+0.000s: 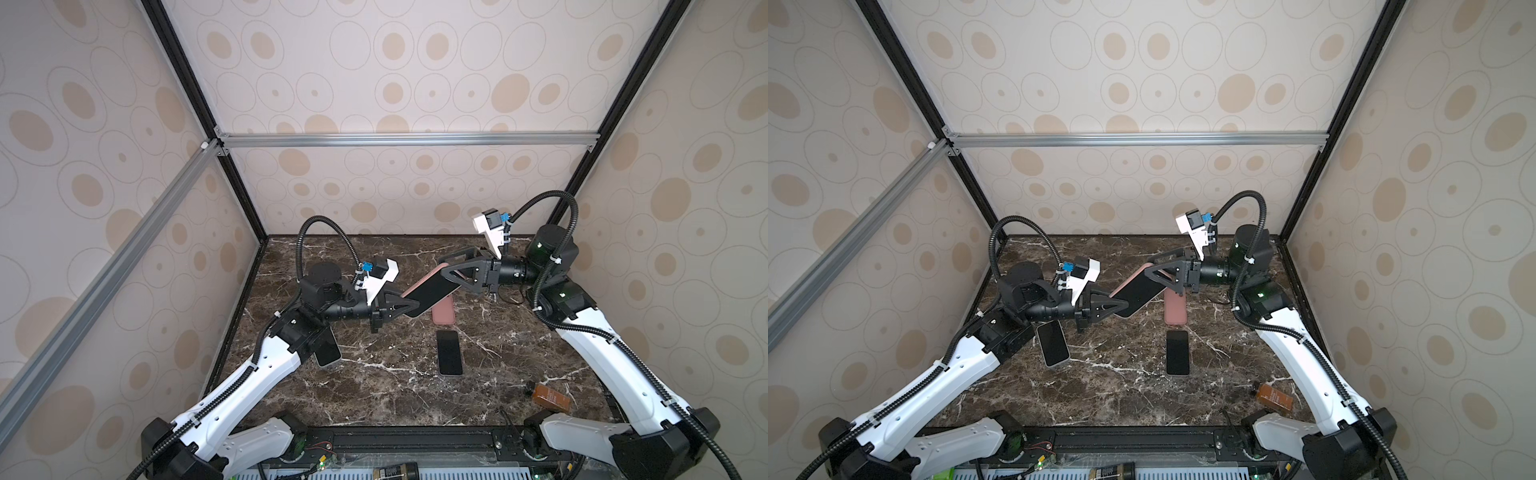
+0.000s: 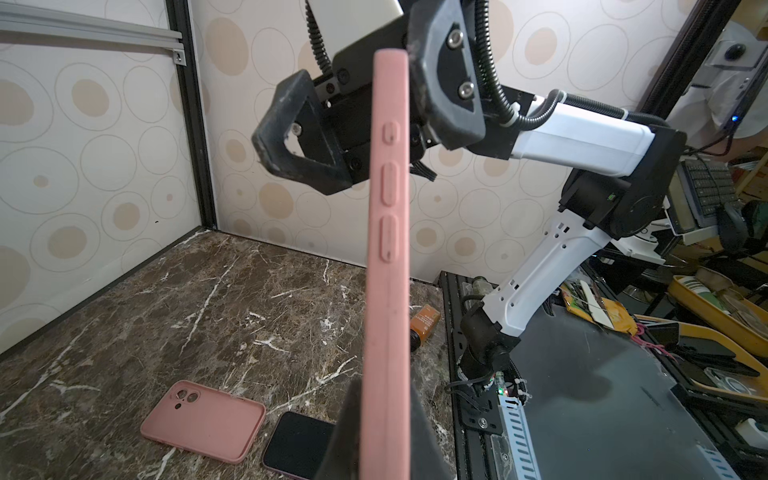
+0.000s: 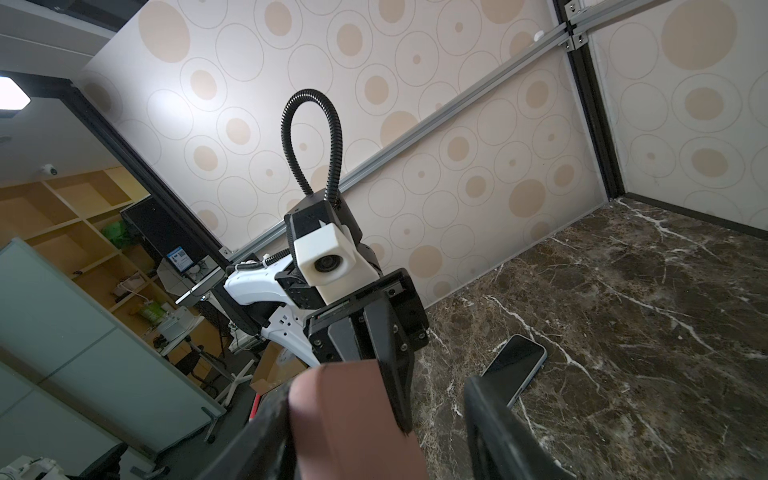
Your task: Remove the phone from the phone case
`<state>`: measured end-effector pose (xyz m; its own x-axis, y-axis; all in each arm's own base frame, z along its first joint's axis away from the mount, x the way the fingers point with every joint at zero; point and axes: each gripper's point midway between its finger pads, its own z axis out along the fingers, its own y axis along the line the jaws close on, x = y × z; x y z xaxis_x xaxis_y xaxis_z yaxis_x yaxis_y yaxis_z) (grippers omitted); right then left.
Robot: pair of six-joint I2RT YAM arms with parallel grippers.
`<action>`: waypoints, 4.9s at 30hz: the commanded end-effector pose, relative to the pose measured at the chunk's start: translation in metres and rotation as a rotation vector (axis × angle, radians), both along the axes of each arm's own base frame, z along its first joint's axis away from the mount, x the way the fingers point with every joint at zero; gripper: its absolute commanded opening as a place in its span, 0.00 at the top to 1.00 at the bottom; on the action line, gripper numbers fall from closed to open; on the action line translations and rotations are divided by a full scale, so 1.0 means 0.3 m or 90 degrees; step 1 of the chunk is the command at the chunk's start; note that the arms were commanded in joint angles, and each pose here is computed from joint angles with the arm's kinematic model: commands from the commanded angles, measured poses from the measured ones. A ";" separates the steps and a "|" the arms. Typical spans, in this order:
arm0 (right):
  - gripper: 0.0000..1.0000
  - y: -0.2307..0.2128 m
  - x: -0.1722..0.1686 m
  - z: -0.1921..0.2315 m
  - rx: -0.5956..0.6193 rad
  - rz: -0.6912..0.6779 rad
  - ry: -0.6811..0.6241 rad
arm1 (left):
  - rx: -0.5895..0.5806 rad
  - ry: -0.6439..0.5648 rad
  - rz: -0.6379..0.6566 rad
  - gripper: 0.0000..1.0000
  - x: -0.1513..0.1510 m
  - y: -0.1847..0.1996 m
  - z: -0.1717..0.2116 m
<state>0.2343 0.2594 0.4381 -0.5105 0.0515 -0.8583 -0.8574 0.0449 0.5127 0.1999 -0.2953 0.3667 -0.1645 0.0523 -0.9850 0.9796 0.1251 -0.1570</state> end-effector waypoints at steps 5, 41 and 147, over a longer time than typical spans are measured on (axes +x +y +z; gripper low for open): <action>0.38 0.020 0.007 -0.005 0.004 0.008 0.004 | -0.037 -0.056 -0.038 1.00 -0.033 -0.007 0.097; 0.54 0.012 0.092 -0.087 0.001 -0.083 0.250 | -0.003 -0.116 0.135 1.00 0.089 0.048 0.125; 0.85 0.257 -0.173 0.103 0.105 0.040 -0.313 | -0.285 -0.040 -0.023 1.00 -0.075 0.137 0.406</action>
